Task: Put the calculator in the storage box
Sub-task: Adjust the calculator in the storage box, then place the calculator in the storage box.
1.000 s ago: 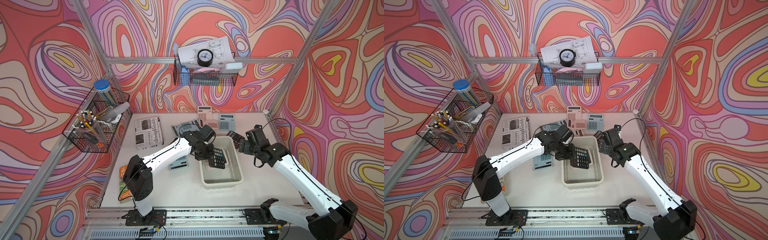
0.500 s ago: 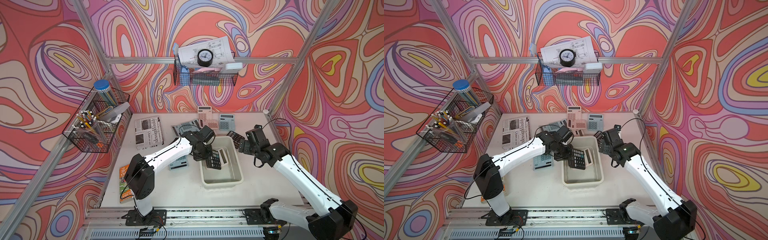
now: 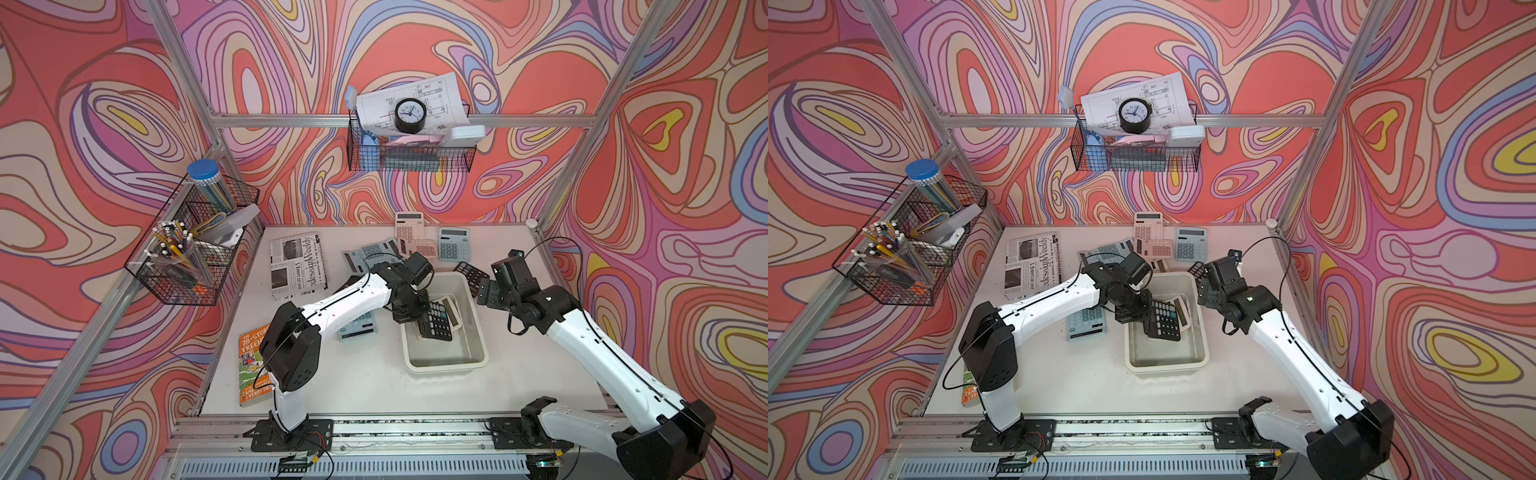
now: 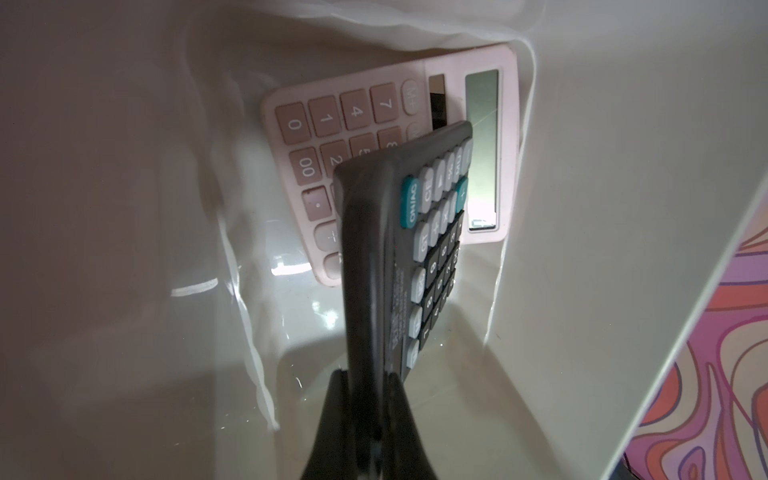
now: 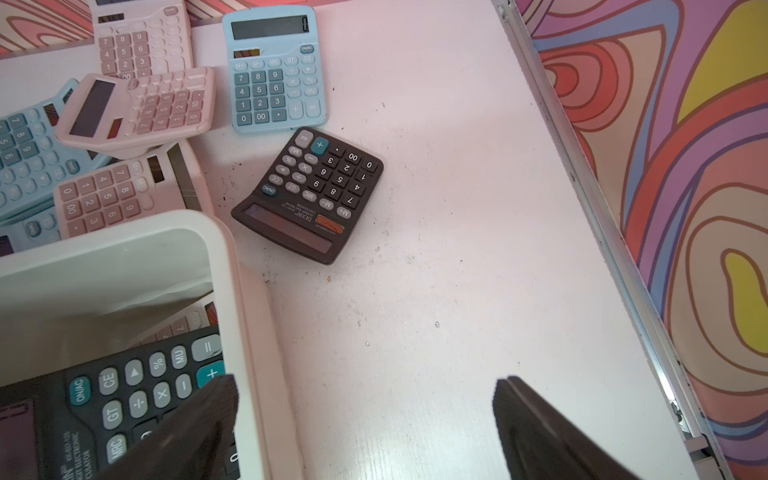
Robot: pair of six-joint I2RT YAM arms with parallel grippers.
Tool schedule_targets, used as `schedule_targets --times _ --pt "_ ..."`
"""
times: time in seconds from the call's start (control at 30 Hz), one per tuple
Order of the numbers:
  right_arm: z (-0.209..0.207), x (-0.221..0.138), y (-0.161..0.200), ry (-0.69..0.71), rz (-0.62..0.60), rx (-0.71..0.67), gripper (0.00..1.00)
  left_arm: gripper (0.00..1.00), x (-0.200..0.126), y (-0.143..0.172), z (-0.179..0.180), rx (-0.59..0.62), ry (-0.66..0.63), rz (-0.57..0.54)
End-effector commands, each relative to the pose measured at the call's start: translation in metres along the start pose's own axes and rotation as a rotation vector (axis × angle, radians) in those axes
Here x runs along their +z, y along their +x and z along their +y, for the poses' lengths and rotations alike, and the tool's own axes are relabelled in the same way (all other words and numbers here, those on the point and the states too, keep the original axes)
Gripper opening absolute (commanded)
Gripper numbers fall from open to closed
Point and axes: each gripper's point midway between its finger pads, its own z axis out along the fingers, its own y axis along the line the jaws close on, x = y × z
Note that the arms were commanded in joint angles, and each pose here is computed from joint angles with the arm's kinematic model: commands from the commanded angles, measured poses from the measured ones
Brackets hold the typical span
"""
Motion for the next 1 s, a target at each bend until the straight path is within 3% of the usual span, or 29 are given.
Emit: schedule_targets --times 0.0,0.53,0.7,0.97 --pt "-0.001 0.000 0.002 -0.003 0.008 -0.007 0.98 0.00 -0.005 -0.003 -0.011 0.012 0.037 -0.006" --pt "0.002 0.000 0.002 -0.021 0.009 -0.006 0.98 0.00 -0.026 -0.017 0.016 0.033 -0.107 -0.072" --pt "0.006 -0.001 0.002 -0.042 0.015 -0.012 0.98 0.20 -0.030 -0.022 0.010 0.049 -0.102 -0.081" --pt "0.018 -0.005 0.003 -0.117 0.031 -0.034 0.98 0.25 -0.040 -0.029 0.000 0.070 -0.092 -0.103"
